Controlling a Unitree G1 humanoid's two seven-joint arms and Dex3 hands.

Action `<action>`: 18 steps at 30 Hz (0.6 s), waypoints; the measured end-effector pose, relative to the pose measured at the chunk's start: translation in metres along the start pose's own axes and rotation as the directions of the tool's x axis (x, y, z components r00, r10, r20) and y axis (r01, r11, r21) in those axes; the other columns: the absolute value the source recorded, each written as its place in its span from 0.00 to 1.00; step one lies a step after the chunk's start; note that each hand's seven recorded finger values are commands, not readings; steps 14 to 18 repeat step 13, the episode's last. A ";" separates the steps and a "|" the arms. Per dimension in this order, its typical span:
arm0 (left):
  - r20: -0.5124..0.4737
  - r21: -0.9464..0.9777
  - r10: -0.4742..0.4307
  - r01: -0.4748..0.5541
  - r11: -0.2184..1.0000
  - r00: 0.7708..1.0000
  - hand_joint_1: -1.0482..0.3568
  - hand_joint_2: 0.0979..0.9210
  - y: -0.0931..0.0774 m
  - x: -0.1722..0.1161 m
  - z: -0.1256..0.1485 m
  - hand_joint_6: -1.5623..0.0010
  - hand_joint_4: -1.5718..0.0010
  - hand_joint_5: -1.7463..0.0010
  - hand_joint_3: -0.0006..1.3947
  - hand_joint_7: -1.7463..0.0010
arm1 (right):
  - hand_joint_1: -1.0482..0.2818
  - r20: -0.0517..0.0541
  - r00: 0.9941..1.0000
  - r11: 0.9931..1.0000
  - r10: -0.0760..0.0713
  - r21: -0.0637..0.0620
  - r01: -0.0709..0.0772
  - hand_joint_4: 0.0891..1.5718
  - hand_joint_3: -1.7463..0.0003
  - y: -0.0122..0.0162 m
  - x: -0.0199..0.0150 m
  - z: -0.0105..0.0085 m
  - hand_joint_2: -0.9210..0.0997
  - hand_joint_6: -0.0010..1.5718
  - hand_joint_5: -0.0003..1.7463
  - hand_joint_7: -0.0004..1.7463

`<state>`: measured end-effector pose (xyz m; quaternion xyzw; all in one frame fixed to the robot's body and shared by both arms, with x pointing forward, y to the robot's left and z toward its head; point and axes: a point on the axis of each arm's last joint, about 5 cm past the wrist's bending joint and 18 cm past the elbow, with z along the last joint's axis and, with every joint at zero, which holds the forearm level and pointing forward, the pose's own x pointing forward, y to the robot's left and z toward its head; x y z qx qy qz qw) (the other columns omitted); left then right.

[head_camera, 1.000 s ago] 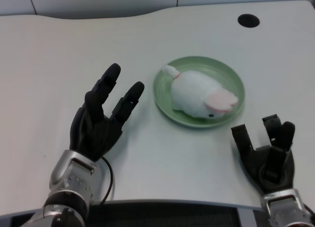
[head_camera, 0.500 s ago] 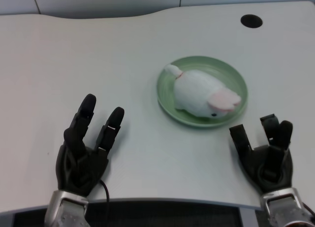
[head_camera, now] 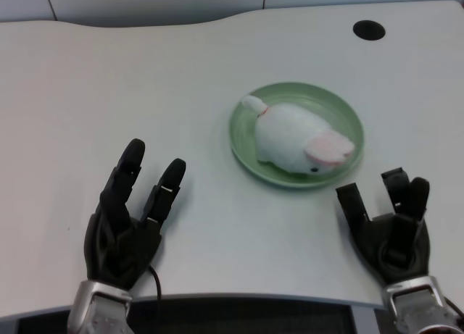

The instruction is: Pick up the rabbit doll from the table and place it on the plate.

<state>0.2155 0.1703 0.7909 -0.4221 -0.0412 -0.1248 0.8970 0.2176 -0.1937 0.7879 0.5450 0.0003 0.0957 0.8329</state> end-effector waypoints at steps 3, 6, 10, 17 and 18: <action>-0.001 0.001 0.001 -0.001 1.000 1.000 0.16 1.00 0.000 0.000 0.000 0.83 0.80 0.89 0.31 0.99 | 0.37 0.000 1.000 1.000 0.000 0.000 0.000 0.48 0.95 0.0000 0.0000 -0.0001 0.00 0.44 1.00 0.93; -0.001 0.002 0.001 -0.001 1.000 1.000 0.16 1.00 0.000 0.000 0.000 0.82 0.79 0.89 0.31 0.99 | 0.37 -0.001 1.000 1.000 0.000 -0.001 0.000 0.48 0.95 0.0001 0.0000 -0.0002 0.00 0.44 1.00 0.94; -0.003 0.004 0.001 -0.001 1.000 1.000 0.16 1.00 0.000 0.000 0.001 0.82 0.79 0.89 0.31 0.99 | 0.37 0.000 1.000 1.000 0.000 0.003 0.000 0.49 0.95 0.0003 0.0001 -0.0013 0.00 0.45 1.00 0.94; -0.009 0.011 0.000 0.000 1.000 1.000 0.16 1.00 0.000 0.000 0.001 0.81 0.79 0.89 0.31 0.99 | 0.36 0.002 1.000 1.000 0.000 0.004 0.000 0.49 0.96 0.0006 0.0003 -0.0027 0.00 0.46 1.00 0.92; -0.009 0.011 0.000 0.000 1.000 1.000 0.16 1.00 0.000 0.000 0.001 0.81 0.79 0.89 0.31 0.99 | 0.36 0.002 1.000 1.000 0.000 0.004 0.000 0.49 0.96 0.0006 0.0003 -0.0027 0.00 0.46 1.00 0.92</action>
